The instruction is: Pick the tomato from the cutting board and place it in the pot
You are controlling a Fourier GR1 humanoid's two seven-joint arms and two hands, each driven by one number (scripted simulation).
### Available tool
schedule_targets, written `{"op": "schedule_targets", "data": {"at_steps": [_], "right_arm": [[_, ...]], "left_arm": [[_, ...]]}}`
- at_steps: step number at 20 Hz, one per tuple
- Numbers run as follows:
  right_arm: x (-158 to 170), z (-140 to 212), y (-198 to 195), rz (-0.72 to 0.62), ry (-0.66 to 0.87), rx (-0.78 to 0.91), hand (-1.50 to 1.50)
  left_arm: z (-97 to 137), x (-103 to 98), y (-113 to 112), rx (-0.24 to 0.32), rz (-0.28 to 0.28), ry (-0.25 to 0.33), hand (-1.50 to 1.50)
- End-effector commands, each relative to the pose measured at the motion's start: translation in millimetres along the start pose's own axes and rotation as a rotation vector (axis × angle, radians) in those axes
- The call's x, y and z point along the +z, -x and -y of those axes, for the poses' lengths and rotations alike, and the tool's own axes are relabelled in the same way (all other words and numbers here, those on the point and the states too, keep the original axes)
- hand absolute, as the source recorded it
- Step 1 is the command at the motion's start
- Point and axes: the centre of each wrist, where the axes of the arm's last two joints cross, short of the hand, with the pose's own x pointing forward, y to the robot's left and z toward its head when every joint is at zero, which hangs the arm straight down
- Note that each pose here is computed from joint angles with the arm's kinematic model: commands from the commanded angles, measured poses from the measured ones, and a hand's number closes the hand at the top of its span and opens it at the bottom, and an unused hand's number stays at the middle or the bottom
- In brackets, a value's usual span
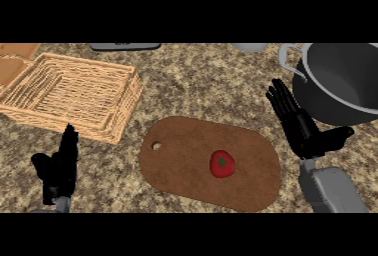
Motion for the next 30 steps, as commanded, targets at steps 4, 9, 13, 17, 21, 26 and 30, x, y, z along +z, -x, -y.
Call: {"op": "schedule_targets", "data": {"at_steps": [4, 9, 13, 17, 21, 26, 30], "right_arm": [[-21.9, -81.3, -16.3, -0.01, -0.424, -0.127, -1.5], [-26.0, -67.1, -42.6, 0.228, -0.26, 0.408, -1.5], [16.5, -47.2, -34.3, 0.445, -0.342, 0.405, -1.5], [36.5, -11.5, -69.4, 0.417, -0.399, 0.574, -1.5], [40.5, -0.8, -120.4, 0.323, -0.425, 0.813, -1.5], [52.9, -10.8, -171.7, 0.205, -0.525, 0.967, -1.5], [51.5, -24.5, -198.4, 0.076, -0.561, 1.059, -1.5]], "left_arm": [[31.9, -10.1, -64.9, 0.037, 0.132, 0.201, 0.0], [54.2, -4.4, -78.6, 0.094, 0.12, 0.29, 0.0], [54.9, 1.9, -97.3, 0.098, 0.121, 0.311, 0.0], [49.0, 1.7, -113.9, 0.11, 0.094, 0.342, 0.0], [46.7, -4.3, -117.6, 0.1, 0.105, 0.315, 0.0], [58.5, 11.9, -115.7, 0.088, 0.121, 0.333, 0.0], [48.6, 6.9, -121.4, 0.087, 0.107, 0.336, 0.0]]}}
